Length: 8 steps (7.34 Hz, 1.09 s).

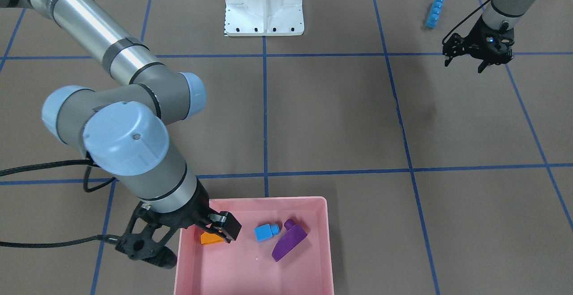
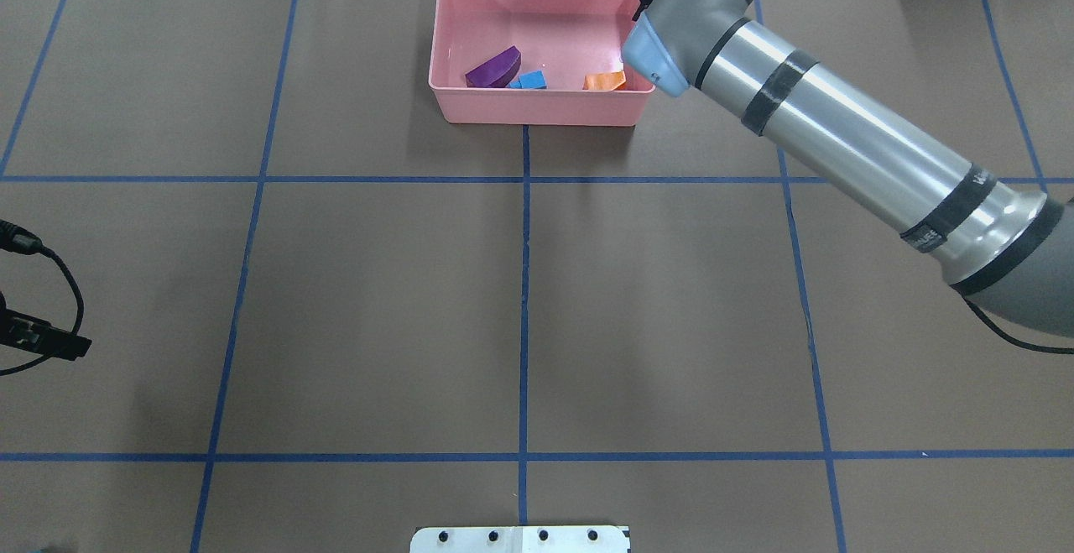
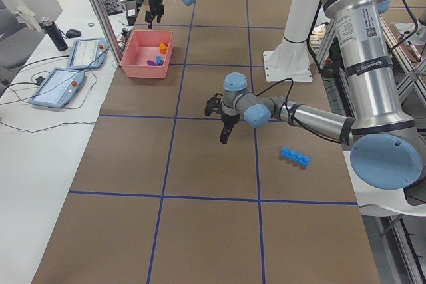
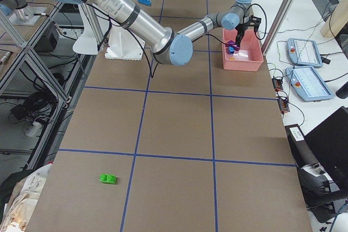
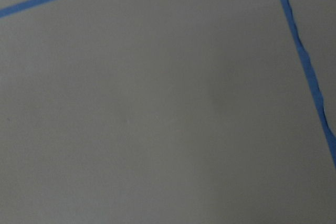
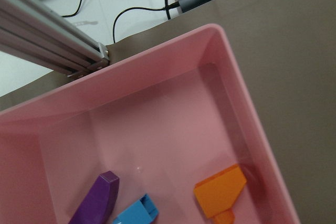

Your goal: Put all blocks into box

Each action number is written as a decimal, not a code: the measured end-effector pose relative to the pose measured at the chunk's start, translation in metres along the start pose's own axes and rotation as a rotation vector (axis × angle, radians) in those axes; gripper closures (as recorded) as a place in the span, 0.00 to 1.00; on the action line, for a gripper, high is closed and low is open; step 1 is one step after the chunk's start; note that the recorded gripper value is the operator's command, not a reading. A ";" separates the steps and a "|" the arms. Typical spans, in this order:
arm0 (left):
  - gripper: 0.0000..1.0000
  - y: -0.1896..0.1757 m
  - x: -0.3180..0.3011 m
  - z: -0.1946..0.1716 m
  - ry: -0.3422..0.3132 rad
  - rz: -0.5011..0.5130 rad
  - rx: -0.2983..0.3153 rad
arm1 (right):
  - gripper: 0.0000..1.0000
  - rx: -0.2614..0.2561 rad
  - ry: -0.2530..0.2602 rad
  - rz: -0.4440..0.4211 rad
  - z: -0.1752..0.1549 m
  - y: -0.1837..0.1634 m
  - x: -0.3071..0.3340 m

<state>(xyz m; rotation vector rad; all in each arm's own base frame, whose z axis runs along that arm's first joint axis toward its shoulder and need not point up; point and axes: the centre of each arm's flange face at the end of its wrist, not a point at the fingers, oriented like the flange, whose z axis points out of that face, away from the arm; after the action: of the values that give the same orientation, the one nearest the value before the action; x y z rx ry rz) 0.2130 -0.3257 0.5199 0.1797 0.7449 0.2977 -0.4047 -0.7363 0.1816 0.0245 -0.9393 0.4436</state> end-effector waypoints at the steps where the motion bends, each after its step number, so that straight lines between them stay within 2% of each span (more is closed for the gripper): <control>1: 0.01 0.020 0.002 0.006 0.018 0.003 -0.012 | 0.04 -0.019 0.023 -0.016 -0.023 -0.008 0.037; 3: 0.01 0.050 0.021 0.018 0.019 -0.025 -0.056 | 0.05 -0.044 0.100 -0.127 -0.049 0.003 0.155; 5: 0.01 0.086 0.041 0.017 0.010 -0.015 -0.107 | 0.05 -0.074 0.162 -0.246 -0.058 0.029 0.280; 6: 0.01 0.107 0.049 0.022 0.002 0.030 -0.138 | 0.05 -0.091 0.185 -0.286 -0.060 0.040 0.323; 8: 0.00 0.149 0.062 0.037 -0.021 0.122 -0.218 | 0.05 -0.112 0.209 -0.316 -0.060 0.050 0.362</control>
<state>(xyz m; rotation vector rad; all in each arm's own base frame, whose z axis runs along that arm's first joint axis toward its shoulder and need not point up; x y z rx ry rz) 0.2516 -0.1667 0.5460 0.0211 0.6766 0.4895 -0.1934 -0.5484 0.4213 0.0242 -0.7363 0.0977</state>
